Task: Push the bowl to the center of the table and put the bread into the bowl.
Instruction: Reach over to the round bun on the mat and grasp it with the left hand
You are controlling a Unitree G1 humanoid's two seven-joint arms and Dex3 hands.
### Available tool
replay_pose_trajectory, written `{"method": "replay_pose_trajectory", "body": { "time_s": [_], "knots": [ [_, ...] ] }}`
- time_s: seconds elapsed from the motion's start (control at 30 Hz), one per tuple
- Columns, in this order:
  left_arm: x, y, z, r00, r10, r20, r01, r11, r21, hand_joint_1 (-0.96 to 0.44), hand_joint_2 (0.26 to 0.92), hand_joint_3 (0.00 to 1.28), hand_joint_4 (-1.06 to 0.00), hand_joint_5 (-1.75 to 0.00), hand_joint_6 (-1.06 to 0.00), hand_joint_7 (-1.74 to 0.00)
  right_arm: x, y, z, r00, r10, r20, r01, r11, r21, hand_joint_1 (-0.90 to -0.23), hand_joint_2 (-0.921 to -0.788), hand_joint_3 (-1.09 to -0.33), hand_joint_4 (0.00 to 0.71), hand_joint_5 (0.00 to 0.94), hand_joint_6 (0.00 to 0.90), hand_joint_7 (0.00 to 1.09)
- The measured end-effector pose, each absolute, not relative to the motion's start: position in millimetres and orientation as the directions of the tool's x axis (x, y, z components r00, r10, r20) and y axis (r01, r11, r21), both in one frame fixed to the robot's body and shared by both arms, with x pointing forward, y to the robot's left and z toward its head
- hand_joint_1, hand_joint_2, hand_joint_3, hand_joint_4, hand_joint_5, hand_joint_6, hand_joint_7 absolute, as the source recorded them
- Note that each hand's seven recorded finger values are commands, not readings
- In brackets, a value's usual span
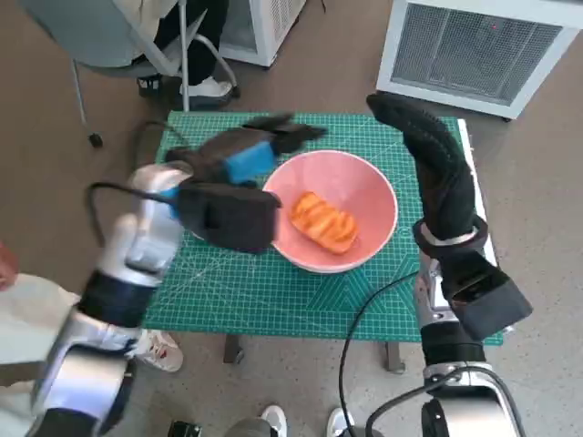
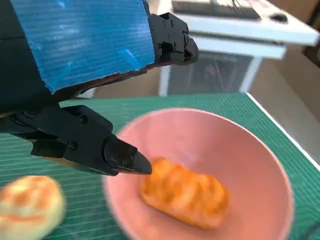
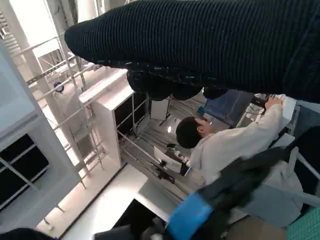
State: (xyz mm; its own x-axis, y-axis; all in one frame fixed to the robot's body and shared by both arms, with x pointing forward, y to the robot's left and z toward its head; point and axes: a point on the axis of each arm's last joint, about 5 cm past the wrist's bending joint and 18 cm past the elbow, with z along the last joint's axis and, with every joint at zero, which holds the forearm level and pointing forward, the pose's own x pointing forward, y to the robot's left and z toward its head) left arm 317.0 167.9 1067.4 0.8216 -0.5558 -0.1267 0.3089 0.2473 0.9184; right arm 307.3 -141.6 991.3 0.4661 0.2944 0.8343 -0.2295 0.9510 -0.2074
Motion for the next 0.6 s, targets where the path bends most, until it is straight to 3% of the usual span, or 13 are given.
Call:
{"method": "replay_pose_trajectory", "body": {
  "time_s": [0.27,0.6],
  "knots": [
    [306.3,209,1076,0.891,-0.445,-0.095,0.241,0.285,0.928,-0.22,0.844,0.0,0.0,0.0,-0.16,-0.07,307.2,-141.7,991.1,0.467,0.29,0.836,-0.227,0.952,-0.204,-0.579,-0.921,-0.858,0.242,0.192,-0.001,0.75],
    [307.2,242,1064,0.948,-0.286,-0.137,0.221,0.286,0.932,-0.26,0.843,0.0,0.0,0.0,-0.17,-0.07,307.6,-141.4,988.9,0.477,0.292,0.829,-0.23,0.952,-0.203,-0.569,-0.921,-0.869,0.235,0.204,-0.001,0.75]
  ]
}}
